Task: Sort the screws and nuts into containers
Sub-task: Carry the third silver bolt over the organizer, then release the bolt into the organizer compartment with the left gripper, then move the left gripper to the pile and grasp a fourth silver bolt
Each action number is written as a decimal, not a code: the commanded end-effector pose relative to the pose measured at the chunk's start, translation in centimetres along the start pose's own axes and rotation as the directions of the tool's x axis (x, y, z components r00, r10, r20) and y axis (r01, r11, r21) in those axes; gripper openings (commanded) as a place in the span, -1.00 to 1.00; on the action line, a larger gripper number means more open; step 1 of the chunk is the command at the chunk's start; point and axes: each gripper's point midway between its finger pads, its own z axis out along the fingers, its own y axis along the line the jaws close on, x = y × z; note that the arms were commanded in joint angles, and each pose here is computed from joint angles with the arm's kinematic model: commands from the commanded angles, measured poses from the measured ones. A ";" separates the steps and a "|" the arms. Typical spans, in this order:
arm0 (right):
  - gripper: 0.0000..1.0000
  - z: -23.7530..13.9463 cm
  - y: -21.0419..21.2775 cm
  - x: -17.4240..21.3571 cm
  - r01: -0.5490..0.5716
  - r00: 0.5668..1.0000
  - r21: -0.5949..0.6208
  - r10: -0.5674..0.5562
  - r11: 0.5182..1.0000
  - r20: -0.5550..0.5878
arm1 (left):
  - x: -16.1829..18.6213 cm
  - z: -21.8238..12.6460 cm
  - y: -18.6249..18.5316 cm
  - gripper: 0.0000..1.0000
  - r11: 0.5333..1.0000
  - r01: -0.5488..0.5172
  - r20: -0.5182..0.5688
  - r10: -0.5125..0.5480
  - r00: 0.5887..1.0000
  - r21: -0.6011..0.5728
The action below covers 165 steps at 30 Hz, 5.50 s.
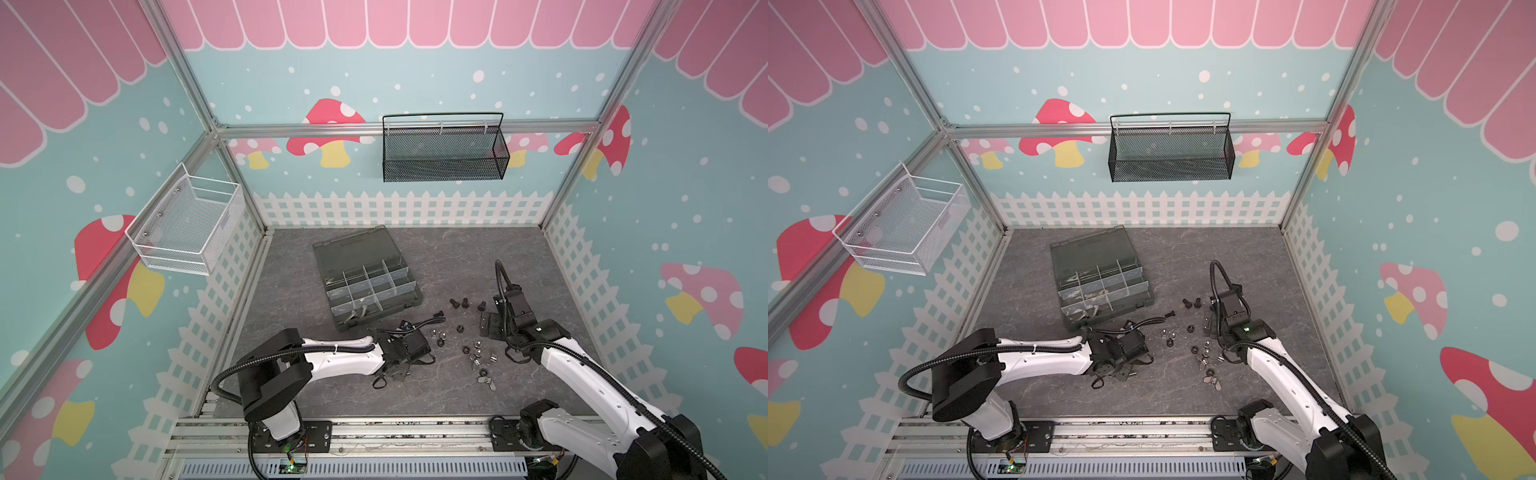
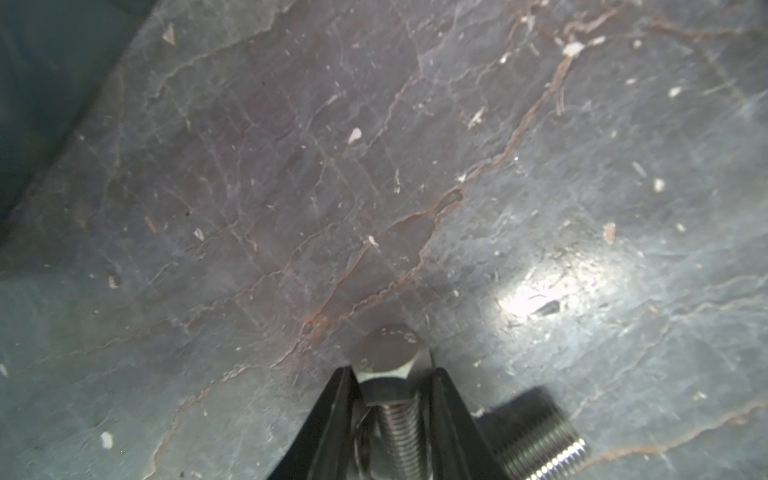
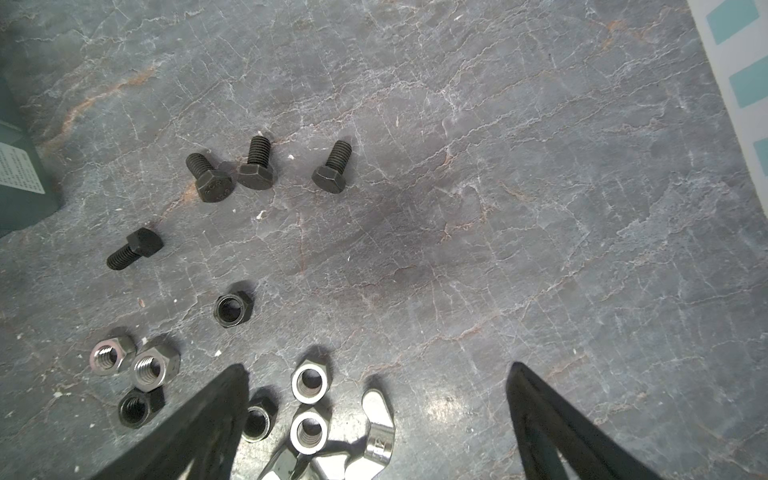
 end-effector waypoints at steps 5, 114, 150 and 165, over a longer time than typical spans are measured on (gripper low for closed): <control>0.96 -0.3 -0.2 -0.2 -0.007 1.000 0.015 0.007 1.000 0.006 | 2.0 0.4 0.2 -0.40 1.000 0.007 -0.076 -0.005 0.997 0.015; 0.96 0.1 0.2 -0.3 -0.013 1.000 0.017 0.013 1.000 -0.010 | -13.4 -0.2 13.4 -0.34 0.991 -0.070 0.070 0.078 0.994 -0.113; 0.96 0.3 0.2 0.3 -0.049 0.999 0.004 0.049 0.999 -0.016 | -1.7 -8.6 -2.0 0.01 0.934 -0.172 0.224 0.103 0.969 0.314; 0.96 0.2 -0.3 0.3 -0.034 0.999 0.029 0.035 0.999 -0.016 | -1.0 -6.0 -5.1 0.10 0.893 -0.398 0.126 0.379 0.917 0.211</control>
